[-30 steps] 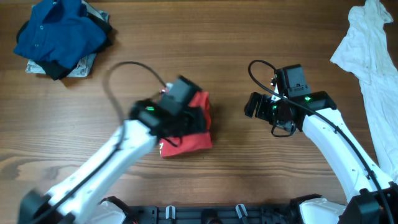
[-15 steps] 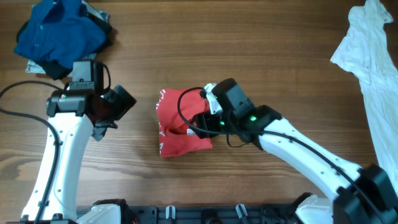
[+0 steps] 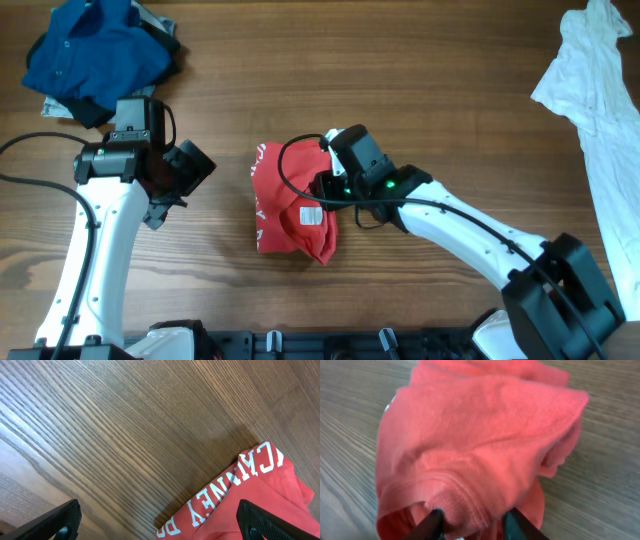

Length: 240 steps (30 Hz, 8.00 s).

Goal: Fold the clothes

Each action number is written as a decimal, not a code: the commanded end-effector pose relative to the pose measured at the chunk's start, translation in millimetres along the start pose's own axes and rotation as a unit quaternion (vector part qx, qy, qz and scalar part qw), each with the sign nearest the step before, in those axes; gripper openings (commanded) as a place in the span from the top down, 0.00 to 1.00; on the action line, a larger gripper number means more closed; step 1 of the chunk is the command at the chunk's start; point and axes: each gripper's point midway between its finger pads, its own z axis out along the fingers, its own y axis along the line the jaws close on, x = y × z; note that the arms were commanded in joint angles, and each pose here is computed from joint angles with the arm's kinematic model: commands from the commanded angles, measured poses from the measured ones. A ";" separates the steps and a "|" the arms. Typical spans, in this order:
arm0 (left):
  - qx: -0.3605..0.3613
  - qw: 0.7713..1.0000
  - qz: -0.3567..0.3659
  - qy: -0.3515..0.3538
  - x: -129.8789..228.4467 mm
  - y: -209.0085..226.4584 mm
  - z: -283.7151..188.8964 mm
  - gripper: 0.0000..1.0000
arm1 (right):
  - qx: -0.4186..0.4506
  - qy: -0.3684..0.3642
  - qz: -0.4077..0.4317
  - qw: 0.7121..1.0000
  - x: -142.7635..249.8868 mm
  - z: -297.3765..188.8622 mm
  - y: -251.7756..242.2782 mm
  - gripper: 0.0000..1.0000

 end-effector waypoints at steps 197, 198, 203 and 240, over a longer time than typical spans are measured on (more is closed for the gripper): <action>0.409 0.751 0.494 0.161 181.1 -232.4 125.1 0.96 | 0.080 -0.020 0.268 0.960 -21.5 -183.8 -192.8 0.04; 0.415 0.748 0.498 0.142 176.9 -239.2 124.3 0.96 | 0.081 -0.018 0.269 0.960 -20.3 -183.9 -193.1 0.04; 0.385 0.772 0.505 -0.025 115.5 -273.0 133.8 0.96 | 0.085 -0.001 0.276 0.957 -11.5 -183.9 -191.8 0.05; 0.097 0.783 0.312 -0.529 -309.0 -133.6 -34.7 0.92 | 0.081 0.086 0.305 0.945 30.4 -187.2 -175.3 0.14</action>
